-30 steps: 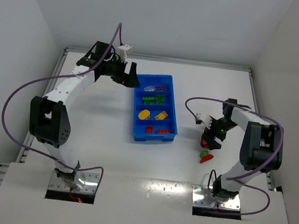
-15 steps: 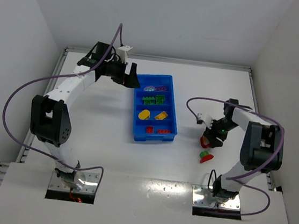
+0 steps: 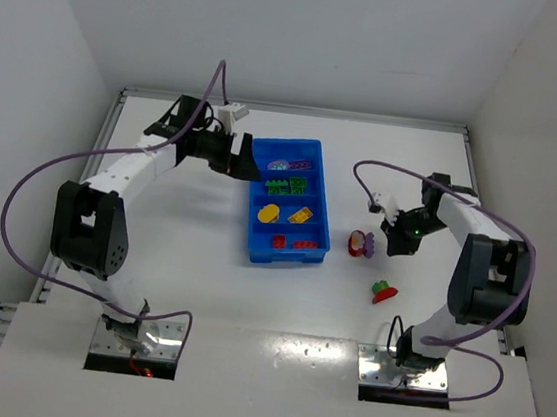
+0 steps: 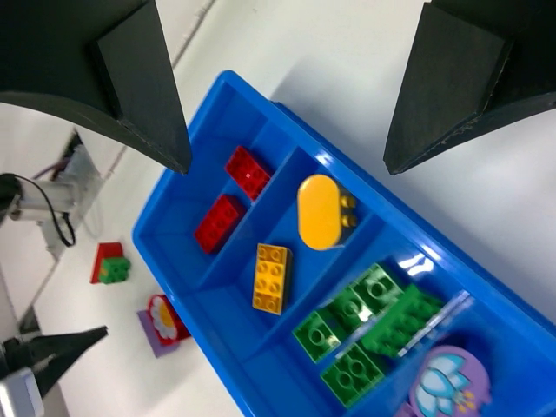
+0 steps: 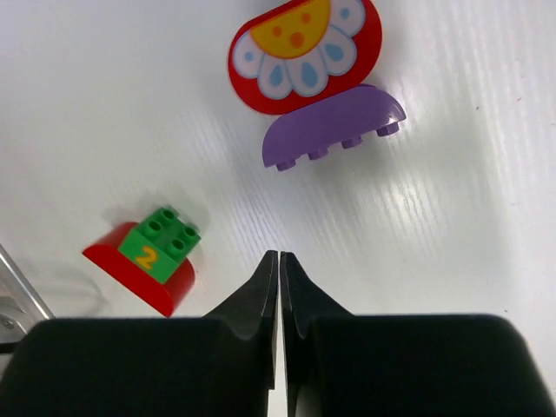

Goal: Sort the legos into containers by color

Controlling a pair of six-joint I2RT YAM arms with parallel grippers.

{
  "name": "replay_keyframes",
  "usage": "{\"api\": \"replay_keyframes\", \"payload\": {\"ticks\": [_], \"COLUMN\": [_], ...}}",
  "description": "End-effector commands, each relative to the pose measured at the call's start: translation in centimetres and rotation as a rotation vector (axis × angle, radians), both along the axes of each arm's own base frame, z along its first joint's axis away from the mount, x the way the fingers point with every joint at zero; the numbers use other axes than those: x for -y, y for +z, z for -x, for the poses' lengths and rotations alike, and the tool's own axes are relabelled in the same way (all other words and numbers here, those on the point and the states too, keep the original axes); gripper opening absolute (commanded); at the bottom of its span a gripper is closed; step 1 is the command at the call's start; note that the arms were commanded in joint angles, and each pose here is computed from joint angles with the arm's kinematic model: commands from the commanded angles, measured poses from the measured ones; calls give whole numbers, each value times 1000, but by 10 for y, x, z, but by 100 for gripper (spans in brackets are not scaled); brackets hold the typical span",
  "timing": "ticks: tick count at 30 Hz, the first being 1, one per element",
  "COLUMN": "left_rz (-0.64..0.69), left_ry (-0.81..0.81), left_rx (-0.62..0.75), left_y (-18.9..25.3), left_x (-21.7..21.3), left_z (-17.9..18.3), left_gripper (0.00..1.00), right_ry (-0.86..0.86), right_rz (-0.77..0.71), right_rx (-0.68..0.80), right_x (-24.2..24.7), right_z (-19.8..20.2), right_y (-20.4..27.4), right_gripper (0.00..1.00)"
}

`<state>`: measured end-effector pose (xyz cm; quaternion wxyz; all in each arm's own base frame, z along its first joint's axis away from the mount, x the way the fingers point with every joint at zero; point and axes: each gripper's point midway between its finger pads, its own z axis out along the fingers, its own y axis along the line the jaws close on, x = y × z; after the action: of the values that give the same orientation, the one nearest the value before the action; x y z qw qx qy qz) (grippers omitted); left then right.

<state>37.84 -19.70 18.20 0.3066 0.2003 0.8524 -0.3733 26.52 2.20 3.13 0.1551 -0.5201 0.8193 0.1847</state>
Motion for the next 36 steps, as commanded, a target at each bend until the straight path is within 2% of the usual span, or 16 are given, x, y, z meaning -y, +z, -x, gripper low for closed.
{"api": "replay_keyframes", "payload": {"ticks": [1, 5, 7, 8, 9, 12, 13, 16, 24, 34, 36], "left_rz": [95, 92, 94, 94, 90, 90, 89, 89, 87, 53, 54], "left_ry": [-23, -11, -11, -11, -15, -15, -15, -15, -15, -10, -1], "left_rx": [47, 43, 53, 53, 60, 61, 52, 51, 44, 52, 63], "left_y": [31, 28, 32, 32, 32, 32, 29, 29, 25, 22, 26], "left_x": [8, 7, 8, 8, 7, 7, 7, 7, 8, 4, 1], "left_z": [10, 9, 7, 7, 7, 7, 8, 8, 5, 4, 0], "left_gripper": [100, 100, 100, 100, 100, 100, 100, 100, 100, 100, 100], "right_ry": [-80, -105, -151, -151, -146, -107, -86, 8, 224, 300, 300], "right_rz": [-100, -83, -76, -76, -115, -127, -113, -91, -107, -19, -11], "right_rx": [19, 38, 35, 35, 49, 162, 198, 262, 187, 105, 129], "right_x": [-16, -13, -15, -15, -21, -29, -30, -34, -74, -92, -92], "right_z": [-10, -17, -20, -20, -21, -29, -32, -42, -57, -55, -61], "right_y": [25, 25, 29, 29, 35, 45, 46, 48, 26, -9, -9], "right_gripper": [2, 2, 28, 38, 53, 89, 97, 97, 97, 99, 99]}}
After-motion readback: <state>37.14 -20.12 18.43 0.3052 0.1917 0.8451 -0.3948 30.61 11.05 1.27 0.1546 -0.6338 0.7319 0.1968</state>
